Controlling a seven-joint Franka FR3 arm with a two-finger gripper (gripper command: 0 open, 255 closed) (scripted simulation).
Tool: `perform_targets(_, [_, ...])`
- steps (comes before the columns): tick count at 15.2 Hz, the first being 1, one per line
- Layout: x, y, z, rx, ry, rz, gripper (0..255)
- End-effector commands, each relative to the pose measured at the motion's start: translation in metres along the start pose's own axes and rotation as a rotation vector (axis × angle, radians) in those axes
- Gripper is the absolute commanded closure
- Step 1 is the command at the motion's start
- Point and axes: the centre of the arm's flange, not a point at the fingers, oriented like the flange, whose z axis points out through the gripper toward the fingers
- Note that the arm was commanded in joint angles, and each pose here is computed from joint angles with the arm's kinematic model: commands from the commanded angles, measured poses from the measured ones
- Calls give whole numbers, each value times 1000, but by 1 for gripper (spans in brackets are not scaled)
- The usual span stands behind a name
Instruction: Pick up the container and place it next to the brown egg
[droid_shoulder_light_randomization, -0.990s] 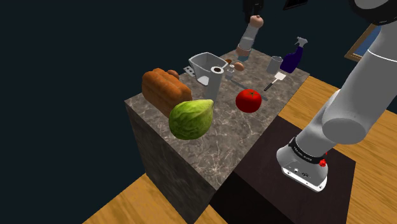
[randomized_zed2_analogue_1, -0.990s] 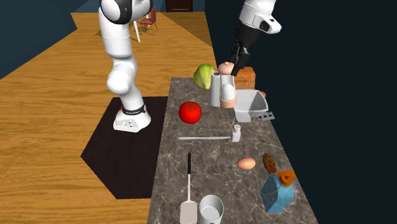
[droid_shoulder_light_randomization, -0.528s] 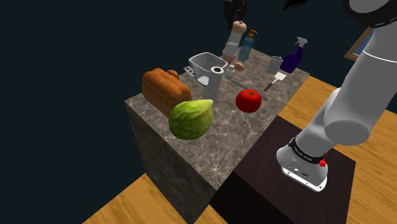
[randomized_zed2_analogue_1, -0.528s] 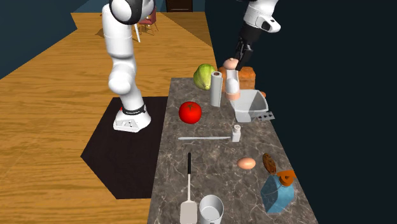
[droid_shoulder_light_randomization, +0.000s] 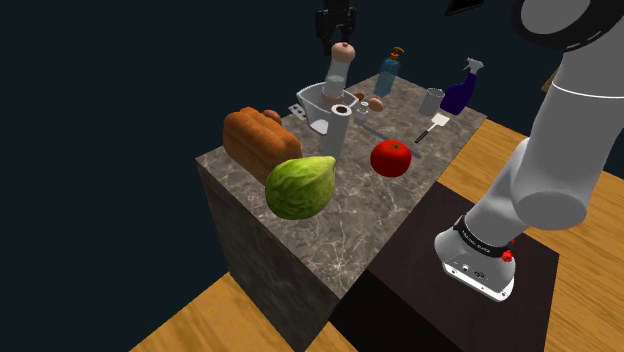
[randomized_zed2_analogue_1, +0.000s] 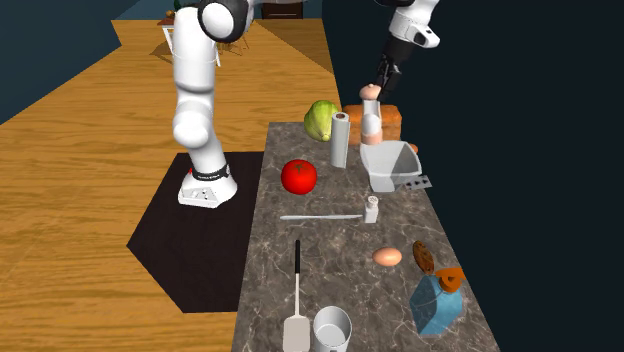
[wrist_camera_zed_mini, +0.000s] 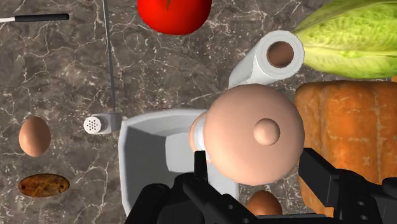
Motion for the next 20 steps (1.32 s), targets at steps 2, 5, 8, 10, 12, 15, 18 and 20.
perform_targets(2, [15,-37,5,0,1,1,255])
perform_targets(5, [31,-73,11,0,1,1,255])
perform_targets(8, [46,-107,16,0,1,1,255])
perform_targets(10, [48,-107,26,0,1,1,255])
perform_targets(12, [51,-107,37,0,1,1,255])
perform_targets(15, [54,-107,52,0,1,1,255])
perform_targets(18, [58,-107,67,0,1,1,255])
perform_targets(20, [60,-107,78,0,1,1,255])
